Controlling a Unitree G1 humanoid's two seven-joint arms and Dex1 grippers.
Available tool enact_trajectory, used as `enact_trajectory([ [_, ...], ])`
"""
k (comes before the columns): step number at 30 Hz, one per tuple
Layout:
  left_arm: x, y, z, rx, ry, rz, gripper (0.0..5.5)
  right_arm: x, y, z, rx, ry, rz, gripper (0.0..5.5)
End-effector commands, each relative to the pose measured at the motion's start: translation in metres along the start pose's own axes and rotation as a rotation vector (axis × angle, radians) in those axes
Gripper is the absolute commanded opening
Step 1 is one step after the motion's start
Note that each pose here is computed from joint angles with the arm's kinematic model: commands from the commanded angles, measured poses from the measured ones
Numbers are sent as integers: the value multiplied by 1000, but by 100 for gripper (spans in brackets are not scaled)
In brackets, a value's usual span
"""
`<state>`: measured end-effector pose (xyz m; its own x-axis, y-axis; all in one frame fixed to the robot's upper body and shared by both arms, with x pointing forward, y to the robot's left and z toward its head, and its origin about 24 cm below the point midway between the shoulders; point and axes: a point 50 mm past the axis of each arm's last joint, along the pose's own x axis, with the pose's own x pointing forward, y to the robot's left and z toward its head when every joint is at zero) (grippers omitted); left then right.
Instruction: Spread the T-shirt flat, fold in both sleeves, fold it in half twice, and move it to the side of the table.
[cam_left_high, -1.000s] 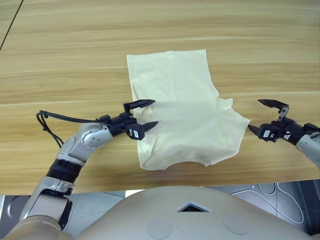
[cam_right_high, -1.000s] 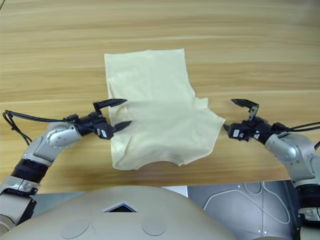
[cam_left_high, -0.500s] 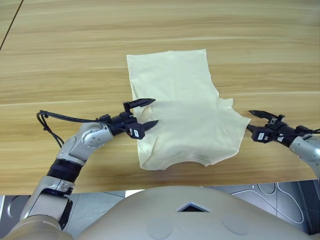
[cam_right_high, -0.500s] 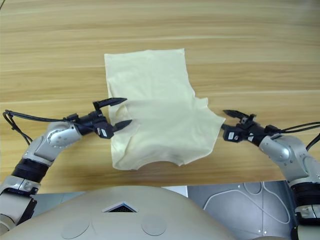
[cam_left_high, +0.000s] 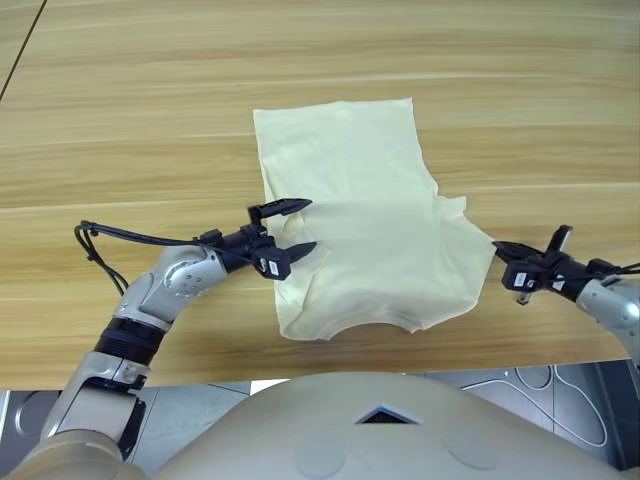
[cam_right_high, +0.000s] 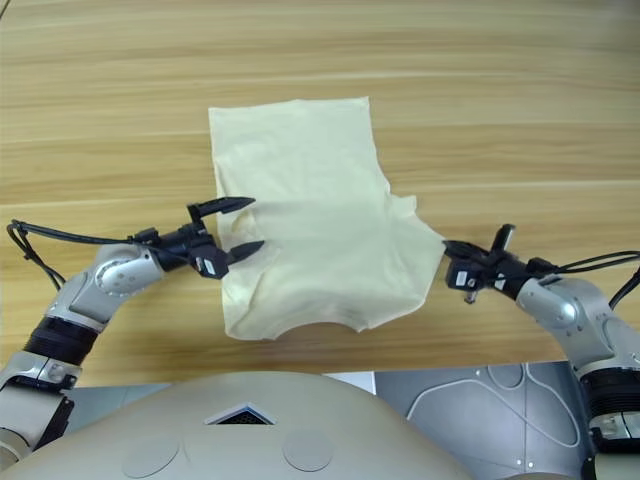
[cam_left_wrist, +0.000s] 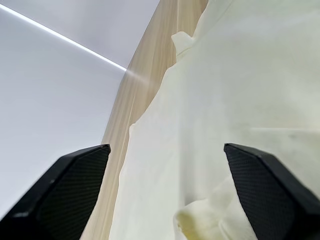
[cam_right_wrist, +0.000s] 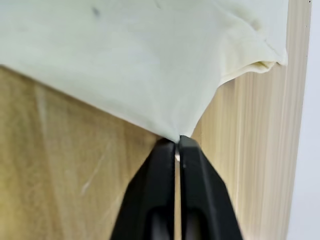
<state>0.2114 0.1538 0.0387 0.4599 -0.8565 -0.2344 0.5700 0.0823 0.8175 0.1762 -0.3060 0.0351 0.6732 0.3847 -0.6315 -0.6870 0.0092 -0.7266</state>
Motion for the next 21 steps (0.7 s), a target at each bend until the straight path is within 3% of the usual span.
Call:
enact_trajectory([
  [1, 2, 2, -1, 12, -2, -1, 426, -1, -2, -1, -24, 0, 8, 1],
  [12, 3, 2, -1, 16, -9, 3, 426, -14, -26, 36, -67, -214, -162, 1],
  [21, 5, 3, -1, 18, -18, -4, 426, -15, -33, 62, -146, -322, -146, 1],
])
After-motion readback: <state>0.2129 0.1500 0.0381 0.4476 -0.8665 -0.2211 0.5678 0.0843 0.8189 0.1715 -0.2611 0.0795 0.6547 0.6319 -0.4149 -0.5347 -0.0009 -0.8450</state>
